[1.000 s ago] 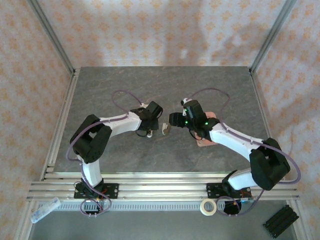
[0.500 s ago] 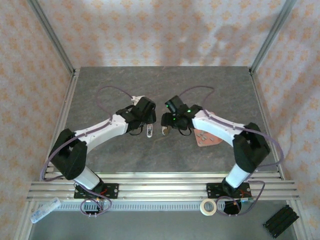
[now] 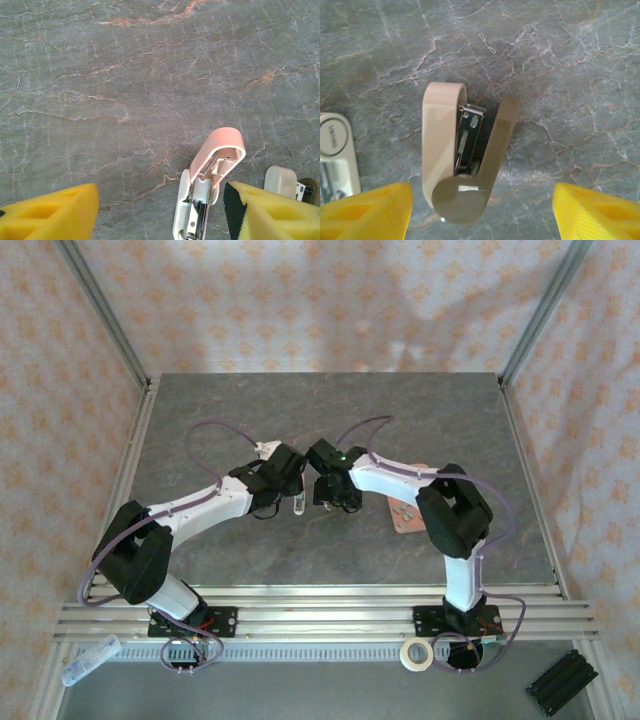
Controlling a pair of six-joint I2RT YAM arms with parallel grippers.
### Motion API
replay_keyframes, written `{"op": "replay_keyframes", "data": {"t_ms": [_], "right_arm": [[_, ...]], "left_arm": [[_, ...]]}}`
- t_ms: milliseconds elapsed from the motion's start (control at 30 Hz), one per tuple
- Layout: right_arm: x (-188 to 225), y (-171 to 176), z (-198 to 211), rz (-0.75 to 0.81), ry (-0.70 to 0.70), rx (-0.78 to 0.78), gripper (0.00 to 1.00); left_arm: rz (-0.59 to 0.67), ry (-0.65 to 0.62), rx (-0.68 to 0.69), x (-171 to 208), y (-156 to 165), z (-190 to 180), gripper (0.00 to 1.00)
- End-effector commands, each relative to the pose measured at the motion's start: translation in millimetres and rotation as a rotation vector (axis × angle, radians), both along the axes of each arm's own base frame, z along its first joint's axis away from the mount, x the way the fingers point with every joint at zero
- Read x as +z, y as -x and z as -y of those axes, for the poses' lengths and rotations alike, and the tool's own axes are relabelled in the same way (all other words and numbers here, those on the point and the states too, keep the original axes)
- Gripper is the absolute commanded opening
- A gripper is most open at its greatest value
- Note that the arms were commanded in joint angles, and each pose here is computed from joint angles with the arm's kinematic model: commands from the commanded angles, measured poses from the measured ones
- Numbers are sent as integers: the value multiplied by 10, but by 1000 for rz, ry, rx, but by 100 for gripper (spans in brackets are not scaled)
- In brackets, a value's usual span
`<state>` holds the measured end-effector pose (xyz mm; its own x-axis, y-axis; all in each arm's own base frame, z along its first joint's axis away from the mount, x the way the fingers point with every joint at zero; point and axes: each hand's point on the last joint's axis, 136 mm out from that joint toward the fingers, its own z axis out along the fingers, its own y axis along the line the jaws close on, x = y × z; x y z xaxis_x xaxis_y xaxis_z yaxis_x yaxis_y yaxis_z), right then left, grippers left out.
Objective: Load the staples into the stapler
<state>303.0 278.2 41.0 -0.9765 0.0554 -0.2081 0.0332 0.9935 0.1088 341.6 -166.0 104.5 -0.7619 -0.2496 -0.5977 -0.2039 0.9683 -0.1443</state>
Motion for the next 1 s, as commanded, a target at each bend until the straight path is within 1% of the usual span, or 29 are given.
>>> {"op": "replay_keyframes", "data": {"t_ms": [0,133,267,433,567,667,767,833,967], "right_arm": [[-52,-92,36,22,53,1,73],[-105,-186,12,47,72,11,67],[-110,-300,5,87,96,17,58],[-116,-353,-18,110,92,27,43],[-74,-341,27,152,73,38,33],[79,-337,97,230,55,67,31],[330,-331,184,353,29,124,30],[493,-308,244,438,17,177,30],[785,-170,294,616,-37,350,29]], "left_arm": [[45,-6,55,96,-28,-124,68],[51,-12,56,115,-26,-138,68],[53,-10,55,113,-19,-142,68],[48,2,45,99,-6,-118,67],[54,22,15,131,-11,-65,67],[65,51,-32,191,-12,16,67],[85,100,-88,275,-14,130,67],[100,154,-151,340,-12,258,67],[140,293,-284,531,8,569,67]]}}
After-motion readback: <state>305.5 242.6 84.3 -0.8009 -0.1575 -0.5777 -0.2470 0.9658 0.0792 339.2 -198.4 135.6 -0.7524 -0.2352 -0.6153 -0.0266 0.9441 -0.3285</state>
